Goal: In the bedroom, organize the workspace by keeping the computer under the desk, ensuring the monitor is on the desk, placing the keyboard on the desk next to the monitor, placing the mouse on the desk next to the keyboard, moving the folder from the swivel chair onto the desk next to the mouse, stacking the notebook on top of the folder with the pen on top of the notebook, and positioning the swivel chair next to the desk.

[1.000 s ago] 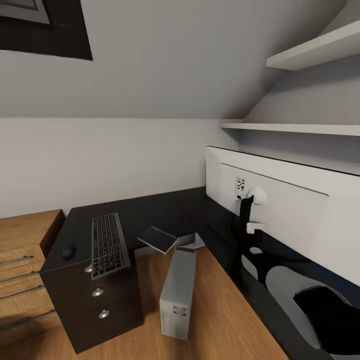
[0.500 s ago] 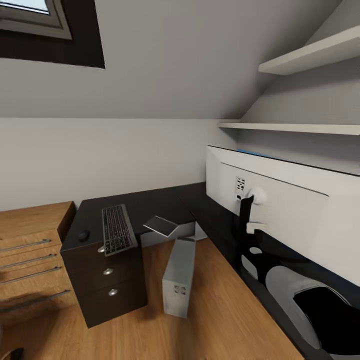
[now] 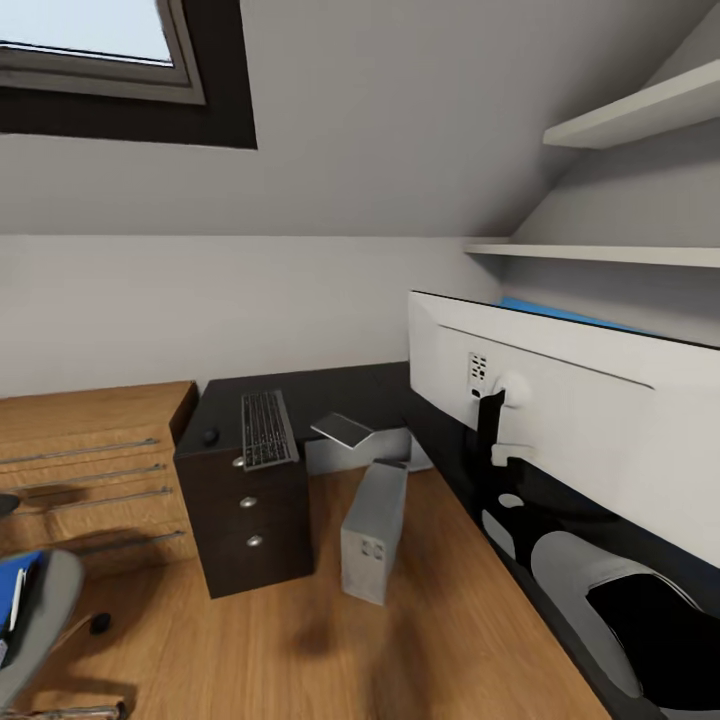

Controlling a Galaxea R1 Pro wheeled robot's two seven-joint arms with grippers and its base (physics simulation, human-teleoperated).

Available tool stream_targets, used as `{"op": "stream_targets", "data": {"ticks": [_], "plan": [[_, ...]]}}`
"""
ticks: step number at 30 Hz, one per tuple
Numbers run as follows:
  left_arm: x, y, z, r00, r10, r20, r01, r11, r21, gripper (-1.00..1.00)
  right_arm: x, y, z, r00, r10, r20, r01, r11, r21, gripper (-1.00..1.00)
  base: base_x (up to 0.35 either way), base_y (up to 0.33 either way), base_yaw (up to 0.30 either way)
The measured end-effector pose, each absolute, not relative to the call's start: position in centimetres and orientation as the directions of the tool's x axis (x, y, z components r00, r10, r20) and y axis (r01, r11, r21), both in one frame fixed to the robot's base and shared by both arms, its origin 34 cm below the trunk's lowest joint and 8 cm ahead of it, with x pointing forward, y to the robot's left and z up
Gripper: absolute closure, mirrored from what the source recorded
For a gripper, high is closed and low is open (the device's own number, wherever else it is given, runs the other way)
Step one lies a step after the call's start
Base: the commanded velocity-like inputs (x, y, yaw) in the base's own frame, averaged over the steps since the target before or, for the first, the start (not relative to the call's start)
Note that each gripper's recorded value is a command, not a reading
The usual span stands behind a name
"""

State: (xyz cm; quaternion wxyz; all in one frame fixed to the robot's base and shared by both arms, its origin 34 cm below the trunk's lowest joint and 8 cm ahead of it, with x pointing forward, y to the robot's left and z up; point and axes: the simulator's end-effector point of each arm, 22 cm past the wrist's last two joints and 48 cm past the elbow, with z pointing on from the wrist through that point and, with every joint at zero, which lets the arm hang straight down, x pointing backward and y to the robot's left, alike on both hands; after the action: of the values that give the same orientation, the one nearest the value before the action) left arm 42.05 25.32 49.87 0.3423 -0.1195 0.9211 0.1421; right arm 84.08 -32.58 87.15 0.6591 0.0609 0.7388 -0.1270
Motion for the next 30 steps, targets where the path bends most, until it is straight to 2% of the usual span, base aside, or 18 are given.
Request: {"op": "stream_targets", "data": {"ticks": [20,30], "plan": [[41.82,25.32,49.64,-0.742,-0.123,-0.659,-0.316,0.931,0.182,-1.00,84.22,-32.37,86.68,-0.131,-0.093,-0.987,0.248,0.961,-0.123,1.00,-0.291,-0.176,0.255],[41.76,25.32,49.58,-0.744,-0.123,-0.657,-0.315,0.931,0.183,-1.00,84.39,-32.19,86.89,-0.126,-0.093,-0.988,0.243,0.962,-0.122,1.00,-0.294,-0.174,0.051]]}}
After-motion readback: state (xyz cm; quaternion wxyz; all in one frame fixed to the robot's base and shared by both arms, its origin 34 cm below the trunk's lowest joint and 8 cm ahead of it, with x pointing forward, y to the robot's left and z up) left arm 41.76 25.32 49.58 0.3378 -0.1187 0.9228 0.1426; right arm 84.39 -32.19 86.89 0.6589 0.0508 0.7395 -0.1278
